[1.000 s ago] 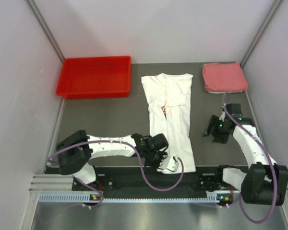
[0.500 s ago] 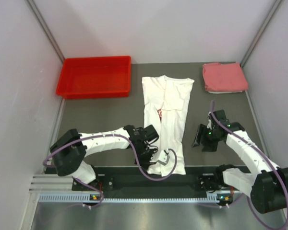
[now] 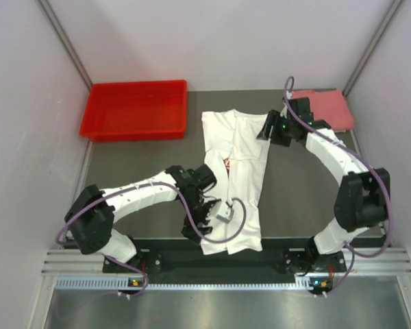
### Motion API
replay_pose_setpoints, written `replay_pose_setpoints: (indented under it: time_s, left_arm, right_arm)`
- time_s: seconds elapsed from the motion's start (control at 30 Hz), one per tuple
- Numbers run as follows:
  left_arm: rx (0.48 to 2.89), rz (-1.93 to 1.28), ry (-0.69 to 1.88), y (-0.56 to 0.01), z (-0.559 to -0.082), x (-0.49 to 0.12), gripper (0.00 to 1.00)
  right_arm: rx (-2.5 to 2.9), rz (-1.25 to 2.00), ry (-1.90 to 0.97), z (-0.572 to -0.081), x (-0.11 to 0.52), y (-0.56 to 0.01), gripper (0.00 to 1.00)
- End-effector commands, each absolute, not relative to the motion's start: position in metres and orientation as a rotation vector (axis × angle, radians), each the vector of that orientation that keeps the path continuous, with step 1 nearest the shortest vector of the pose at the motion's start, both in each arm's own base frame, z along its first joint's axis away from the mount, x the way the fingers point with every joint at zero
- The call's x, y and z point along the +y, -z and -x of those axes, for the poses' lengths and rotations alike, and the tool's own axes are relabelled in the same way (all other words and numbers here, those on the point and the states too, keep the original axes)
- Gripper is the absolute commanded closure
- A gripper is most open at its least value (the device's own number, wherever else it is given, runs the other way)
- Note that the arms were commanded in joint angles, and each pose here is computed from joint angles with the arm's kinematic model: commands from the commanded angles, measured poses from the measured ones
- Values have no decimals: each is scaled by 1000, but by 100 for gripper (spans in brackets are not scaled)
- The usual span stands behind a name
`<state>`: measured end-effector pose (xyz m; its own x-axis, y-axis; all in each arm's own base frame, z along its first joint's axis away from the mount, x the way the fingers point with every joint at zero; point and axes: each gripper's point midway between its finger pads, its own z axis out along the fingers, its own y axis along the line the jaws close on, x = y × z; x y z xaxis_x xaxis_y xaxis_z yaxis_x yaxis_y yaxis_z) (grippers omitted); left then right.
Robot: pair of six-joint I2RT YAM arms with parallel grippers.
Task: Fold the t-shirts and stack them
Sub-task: Fold the tshirt
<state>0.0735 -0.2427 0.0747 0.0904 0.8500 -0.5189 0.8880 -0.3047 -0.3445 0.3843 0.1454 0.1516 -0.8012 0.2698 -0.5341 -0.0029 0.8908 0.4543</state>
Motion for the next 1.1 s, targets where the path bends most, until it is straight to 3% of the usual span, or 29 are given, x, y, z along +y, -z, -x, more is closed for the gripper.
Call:
replay_pose_setpoints:
  time_s: [0.0, 0.1, 0.13, 0.17, 0.2, 0.43, 0.6, 0.8, 0.97, 1.03, 1.07]
  left_arm:
    - [1772, -2046, 1043, -138, -120, -249, 15]
    - [1915, -1600, 950, -168, -212, -258, 21]
    - [1955, -1472, 917, -173, -238, -256, 30]
    - [2058, -1297, 899, -173, -260, -255, 38]
    - [2050, -1171, 728, -175, -303, -247, 41]
    - [2096, -919, 458, -148, -387, -245, 28]
    - [2186, -836, 343, -108, -418, -240, 26]
    - [2262, -850, 393, -66, -409, -244, 27]
    - [2329, -850, 521, -42, -393, -255, 33]
    - [2343, -846, 566, -38, -388, -260, 39]
    - [2344, -839, 567, -39, -389, -260, 40]
  right_arm:
    - [2193, -69, -653, -457, 174, -199, 41]
    - [2133, -16, -685, -500, 200, -204, 43]
    - [2156, -9, -688, -514, 209, -184, 43]
    - [2104, 24, -713, -527, 221, -201, 44]
    - [2074, 30, -725, -539, 229, -202, 46]
    - [2118, 11, -773, -598, 270, -137, 49]
    - [2119, 44, -810, -610, 296, -118, 46]
    - [2155, 46, -752, -606, 297, -94, 46]
    - [2144, 34, -799, -608, 304, -89, 58]
    - [2152, 40, -846, -605, 314, -87, 58]
    - [2161, 41, -852, -603, 314, -85, 53]
